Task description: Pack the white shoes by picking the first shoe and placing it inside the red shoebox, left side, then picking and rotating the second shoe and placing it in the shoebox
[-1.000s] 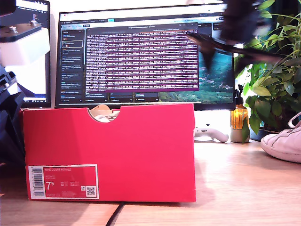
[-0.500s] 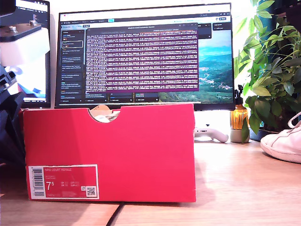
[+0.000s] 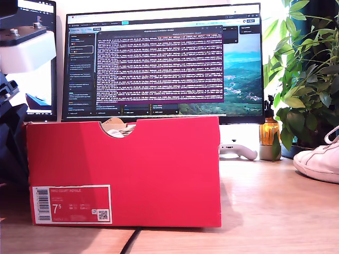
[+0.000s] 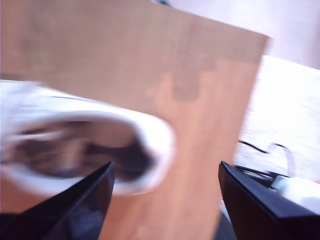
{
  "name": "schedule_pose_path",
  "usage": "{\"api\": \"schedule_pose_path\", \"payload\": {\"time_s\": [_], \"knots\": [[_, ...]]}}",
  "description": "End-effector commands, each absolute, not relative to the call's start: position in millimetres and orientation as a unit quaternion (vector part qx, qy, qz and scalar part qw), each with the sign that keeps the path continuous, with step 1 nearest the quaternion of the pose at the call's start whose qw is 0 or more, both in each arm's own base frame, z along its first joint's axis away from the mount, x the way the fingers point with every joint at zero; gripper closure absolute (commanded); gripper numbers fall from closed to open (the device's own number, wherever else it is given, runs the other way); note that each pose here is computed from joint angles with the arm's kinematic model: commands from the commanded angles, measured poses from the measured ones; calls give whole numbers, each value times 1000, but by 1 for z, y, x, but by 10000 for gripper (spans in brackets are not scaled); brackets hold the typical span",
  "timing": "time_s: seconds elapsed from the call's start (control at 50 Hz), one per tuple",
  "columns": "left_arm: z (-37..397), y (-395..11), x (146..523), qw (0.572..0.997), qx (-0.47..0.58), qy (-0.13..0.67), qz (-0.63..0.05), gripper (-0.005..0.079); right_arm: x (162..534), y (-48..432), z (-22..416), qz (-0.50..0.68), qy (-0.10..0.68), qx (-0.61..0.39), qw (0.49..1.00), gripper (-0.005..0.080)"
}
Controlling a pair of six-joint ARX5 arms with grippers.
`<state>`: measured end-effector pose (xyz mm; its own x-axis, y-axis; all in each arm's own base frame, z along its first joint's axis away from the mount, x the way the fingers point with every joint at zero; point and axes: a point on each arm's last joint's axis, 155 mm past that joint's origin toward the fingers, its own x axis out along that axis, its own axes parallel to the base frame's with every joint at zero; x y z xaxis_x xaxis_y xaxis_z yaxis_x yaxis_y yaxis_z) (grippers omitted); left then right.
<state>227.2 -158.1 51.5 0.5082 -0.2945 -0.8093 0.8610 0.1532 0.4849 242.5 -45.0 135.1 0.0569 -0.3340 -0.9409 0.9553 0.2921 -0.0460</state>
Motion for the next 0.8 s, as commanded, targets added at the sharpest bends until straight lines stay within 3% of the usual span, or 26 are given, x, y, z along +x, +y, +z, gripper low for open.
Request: {"api": "schedule_pose_path", "payload": {"time_s": [0.0, 0.66, 0.78], "knots": [[54, -162, 228, 709, 500, 277, -414, 700, 241, -43, 120, -498, 482, 331, 641, 144], [54, -163, 227, 709, 498, 276, -417, 700, 240, -44, 42, -496, 469, 381, 623, 150], [54, -163, 227, 709, 498, 276, -417, 700, 239, -40, 25, -492, 464, 410, 612, 247]]}}
